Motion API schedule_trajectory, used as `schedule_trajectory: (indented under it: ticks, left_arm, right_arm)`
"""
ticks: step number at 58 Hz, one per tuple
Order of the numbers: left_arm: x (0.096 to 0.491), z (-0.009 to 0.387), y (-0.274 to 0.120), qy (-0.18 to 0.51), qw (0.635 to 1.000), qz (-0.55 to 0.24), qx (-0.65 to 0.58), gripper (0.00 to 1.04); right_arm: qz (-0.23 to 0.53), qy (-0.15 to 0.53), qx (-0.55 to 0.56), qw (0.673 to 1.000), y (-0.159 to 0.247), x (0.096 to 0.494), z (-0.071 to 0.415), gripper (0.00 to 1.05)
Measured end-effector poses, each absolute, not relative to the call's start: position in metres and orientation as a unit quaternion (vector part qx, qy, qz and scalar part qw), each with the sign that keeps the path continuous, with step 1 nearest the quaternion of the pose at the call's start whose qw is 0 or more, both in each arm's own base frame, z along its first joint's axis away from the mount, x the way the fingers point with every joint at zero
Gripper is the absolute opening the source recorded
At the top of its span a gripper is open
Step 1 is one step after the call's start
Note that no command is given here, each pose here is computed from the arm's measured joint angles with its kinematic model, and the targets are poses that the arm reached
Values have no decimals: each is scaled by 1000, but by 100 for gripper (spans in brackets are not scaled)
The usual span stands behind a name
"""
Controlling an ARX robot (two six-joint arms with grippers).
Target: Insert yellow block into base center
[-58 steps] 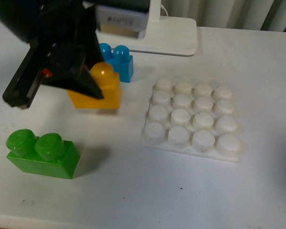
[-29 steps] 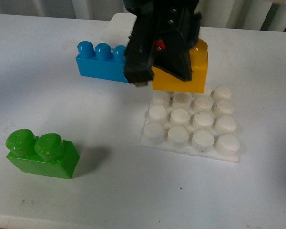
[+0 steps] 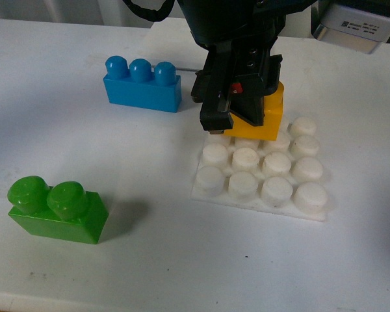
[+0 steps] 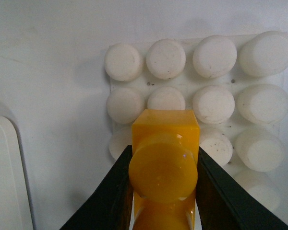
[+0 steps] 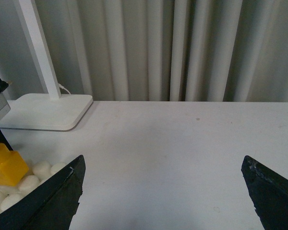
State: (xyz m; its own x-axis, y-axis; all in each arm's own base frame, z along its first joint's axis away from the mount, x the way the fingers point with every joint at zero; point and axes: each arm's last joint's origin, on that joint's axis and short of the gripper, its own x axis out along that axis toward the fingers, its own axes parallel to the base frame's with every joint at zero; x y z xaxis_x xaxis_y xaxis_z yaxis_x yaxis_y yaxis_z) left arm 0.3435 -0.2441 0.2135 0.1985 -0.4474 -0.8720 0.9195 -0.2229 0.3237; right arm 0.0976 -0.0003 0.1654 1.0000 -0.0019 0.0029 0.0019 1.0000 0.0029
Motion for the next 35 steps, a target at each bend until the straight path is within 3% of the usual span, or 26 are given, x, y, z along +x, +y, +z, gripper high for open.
schedule_trajectory:
  ticks: [35]
  left_arm:
    - [347, 205, -251, 228, 582, -591, 509, 31]
  right_arm:
    - [-1, -1, 1, 1000, 0, 98, 165, 96]
